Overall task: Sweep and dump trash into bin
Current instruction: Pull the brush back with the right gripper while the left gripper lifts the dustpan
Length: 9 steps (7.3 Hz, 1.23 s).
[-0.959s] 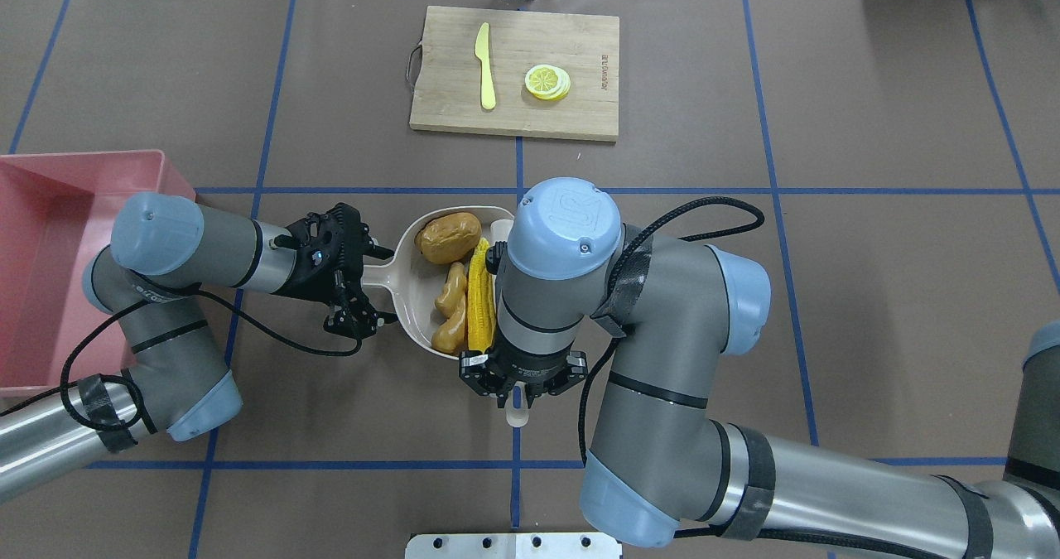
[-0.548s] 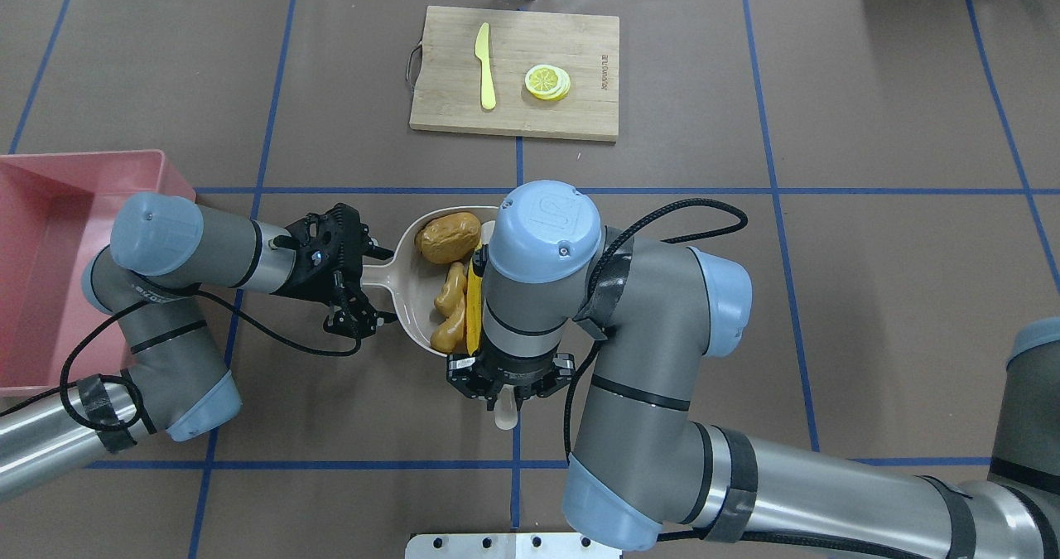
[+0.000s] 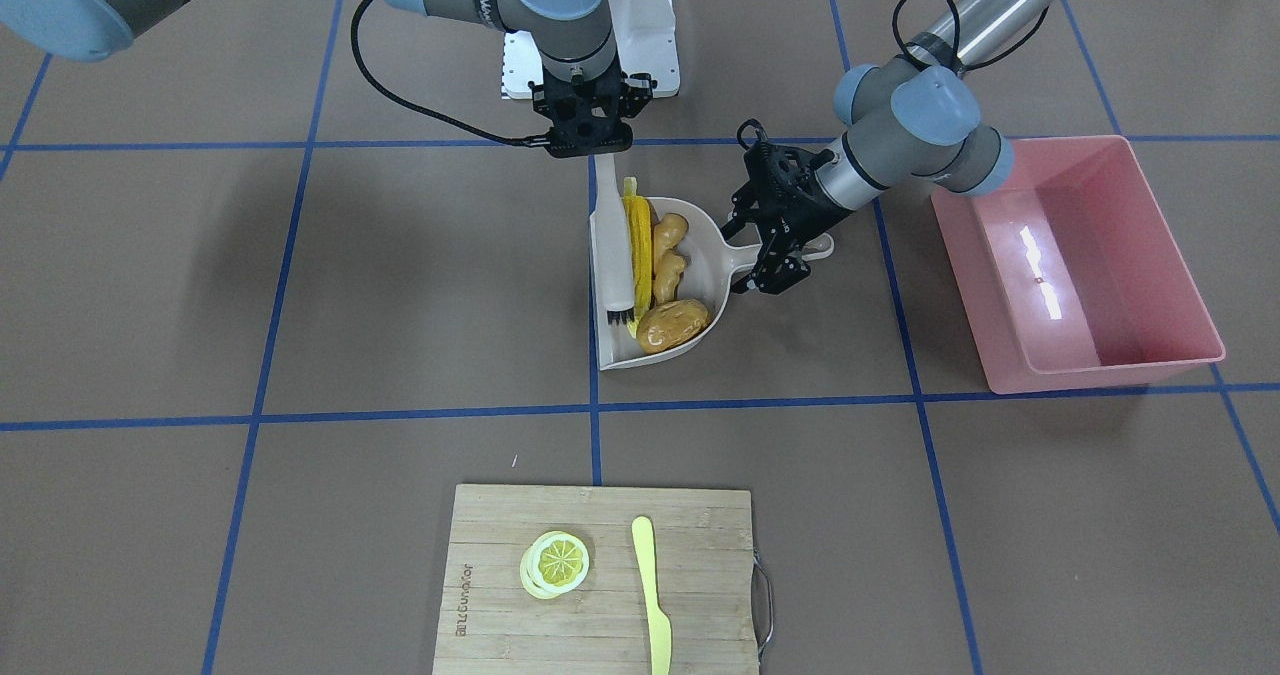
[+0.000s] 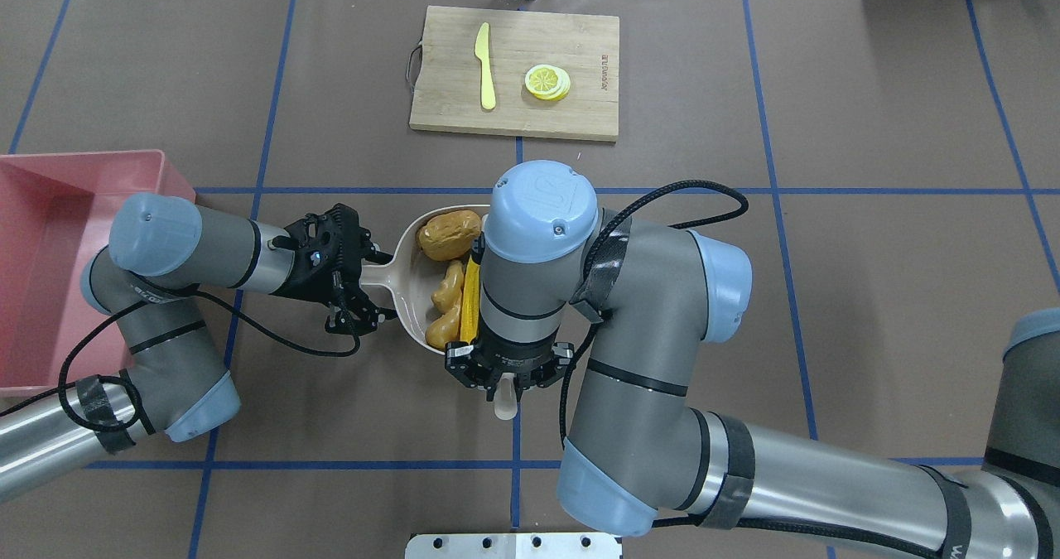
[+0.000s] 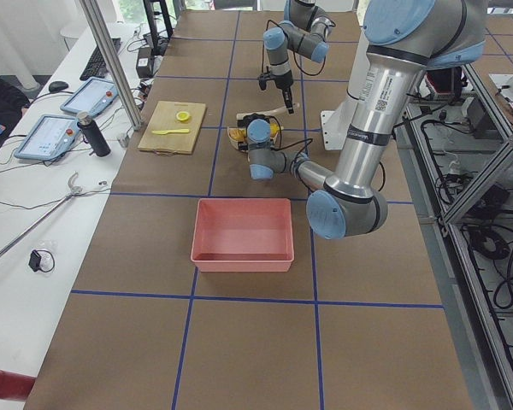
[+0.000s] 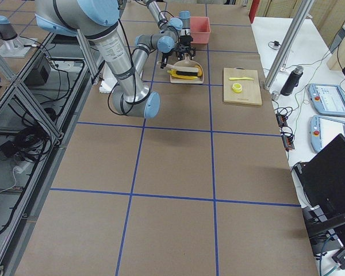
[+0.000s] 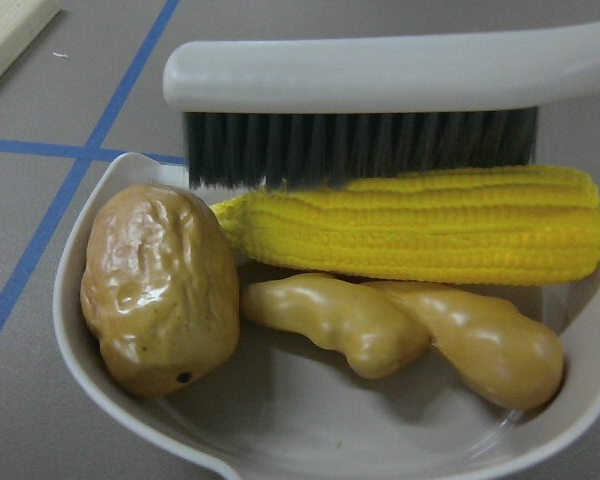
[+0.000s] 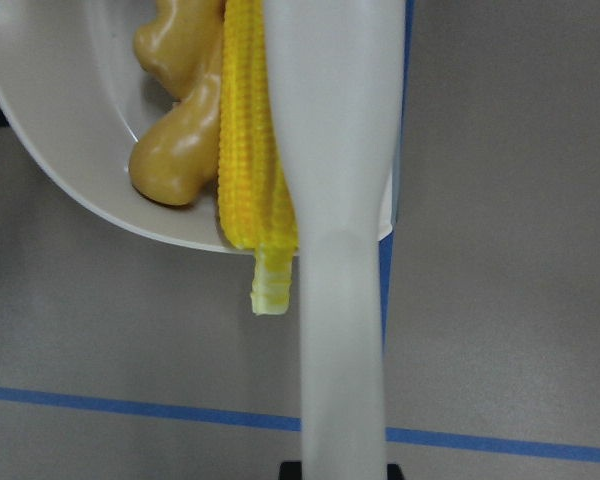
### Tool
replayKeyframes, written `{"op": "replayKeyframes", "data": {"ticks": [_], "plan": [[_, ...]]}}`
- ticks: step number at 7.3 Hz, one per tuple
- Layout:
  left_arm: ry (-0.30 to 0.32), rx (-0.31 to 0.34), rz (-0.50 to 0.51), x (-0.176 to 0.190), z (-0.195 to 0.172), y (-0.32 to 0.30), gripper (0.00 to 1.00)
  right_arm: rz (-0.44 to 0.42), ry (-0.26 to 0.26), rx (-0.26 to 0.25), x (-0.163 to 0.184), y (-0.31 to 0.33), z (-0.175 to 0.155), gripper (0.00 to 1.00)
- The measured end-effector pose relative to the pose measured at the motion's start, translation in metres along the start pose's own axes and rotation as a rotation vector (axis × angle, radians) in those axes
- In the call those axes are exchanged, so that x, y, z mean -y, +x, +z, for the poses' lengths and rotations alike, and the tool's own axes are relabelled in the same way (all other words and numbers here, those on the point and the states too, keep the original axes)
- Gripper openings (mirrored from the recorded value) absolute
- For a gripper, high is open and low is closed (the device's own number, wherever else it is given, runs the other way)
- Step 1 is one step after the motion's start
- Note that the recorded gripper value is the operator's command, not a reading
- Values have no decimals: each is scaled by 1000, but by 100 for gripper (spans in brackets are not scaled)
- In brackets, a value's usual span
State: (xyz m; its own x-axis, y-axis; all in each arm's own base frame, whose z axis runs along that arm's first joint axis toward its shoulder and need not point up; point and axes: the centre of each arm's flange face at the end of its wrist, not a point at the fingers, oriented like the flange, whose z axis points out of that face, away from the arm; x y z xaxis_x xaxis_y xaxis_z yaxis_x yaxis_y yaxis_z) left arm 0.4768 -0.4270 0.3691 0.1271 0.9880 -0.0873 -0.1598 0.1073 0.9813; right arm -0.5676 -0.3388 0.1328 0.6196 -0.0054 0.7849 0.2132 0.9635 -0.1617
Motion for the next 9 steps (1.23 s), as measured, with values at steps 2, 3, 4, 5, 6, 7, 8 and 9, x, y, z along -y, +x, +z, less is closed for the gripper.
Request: {"op": "replayKeyframes", "data": {"ticks": [2, 3, 4, 5, 6, 7, 8, 9], "plan": [[-1, 0, 1, -1, 0, 0, 25, 15, -4, -23, 3, 10, -14, 0], [-2, 0, 2, -2, 0, 0, 15, 15, -1, -47, 6, 22, -24, 0], [-2, 0, 3, -2, -1, 0, 11, -3, 7, -81, 13, 51, -38, 0], [-2, 0, 4, -2, -1, 0, 10, -21, 20, -110, 20, 94, -50, 0], [-1, 0, 5, -2, -1, 1, 10, -20, 29, -133, 24, 135, -57, 0], [0, 0, 6, -1, -2, 1, 7, -16, 34, -160, 31, 174, -60, 0], [4, 0, 8, -1, -2, 1, 0, -17, 39, -187, 41, 213, -63, 0], [14, 0, 13, 2, -5, 2, 0, -8, 43, -214, 51, 255, -68, 0]]}}
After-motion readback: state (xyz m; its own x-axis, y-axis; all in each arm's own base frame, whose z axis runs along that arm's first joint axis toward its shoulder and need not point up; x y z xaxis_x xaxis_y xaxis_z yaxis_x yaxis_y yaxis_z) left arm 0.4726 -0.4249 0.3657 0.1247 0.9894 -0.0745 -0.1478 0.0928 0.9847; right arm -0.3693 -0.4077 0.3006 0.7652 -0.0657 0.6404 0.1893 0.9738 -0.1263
